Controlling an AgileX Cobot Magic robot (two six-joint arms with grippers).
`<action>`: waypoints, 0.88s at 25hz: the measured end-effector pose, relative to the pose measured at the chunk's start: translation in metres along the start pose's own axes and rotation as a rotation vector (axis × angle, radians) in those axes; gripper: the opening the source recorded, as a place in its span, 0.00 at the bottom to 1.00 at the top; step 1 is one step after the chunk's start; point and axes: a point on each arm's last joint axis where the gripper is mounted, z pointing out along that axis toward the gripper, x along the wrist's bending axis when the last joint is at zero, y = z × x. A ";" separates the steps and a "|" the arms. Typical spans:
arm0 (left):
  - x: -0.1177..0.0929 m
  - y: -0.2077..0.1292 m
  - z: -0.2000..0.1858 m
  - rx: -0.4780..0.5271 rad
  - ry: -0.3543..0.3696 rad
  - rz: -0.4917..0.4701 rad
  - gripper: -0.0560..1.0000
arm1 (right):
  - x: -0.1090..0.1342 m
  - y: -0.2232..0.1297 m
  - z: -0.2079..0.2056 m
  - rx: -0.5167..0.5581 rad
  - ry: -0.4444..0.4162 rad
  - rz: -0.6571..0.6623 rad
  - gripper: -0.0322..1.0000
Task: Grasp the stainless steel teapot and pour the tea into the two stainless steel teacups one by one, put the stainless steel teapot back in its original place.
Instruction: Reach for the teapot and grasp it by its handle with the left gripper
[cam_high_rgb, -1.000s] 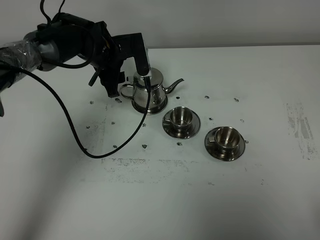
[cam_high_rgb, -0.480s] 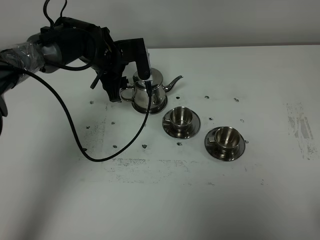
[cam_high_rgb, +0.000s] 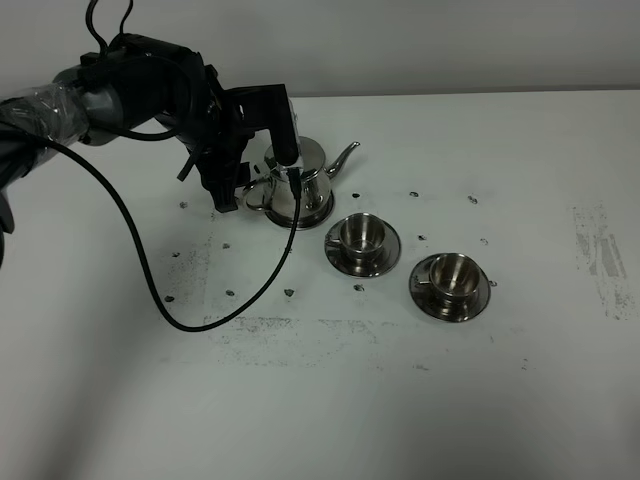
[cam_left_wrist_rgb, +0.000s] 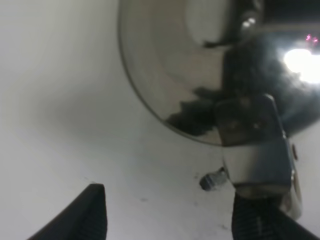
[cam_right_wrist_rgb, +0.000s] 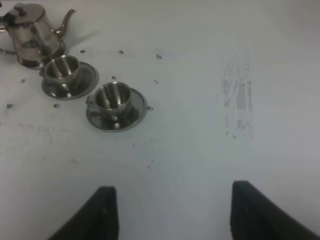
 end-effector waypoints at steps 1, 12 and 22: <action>0.000 0.000 -0.003 -0.002 -0.006 -0.006 0.56 | 0.000 0.000 0.000 0.000 0.000 0.000 0.49; -0.002 0.003 -0.012 -0.026 -0.048 -0.054 0.52 | 0.000 0.000 0.000 0.000 0.000 0.000 0.49; -0.006 0.001 -0.012 -0.002 -0.086 -0.081 0.50 | 0.000 0.000 0.000 0.000 0.000 0.000 0.49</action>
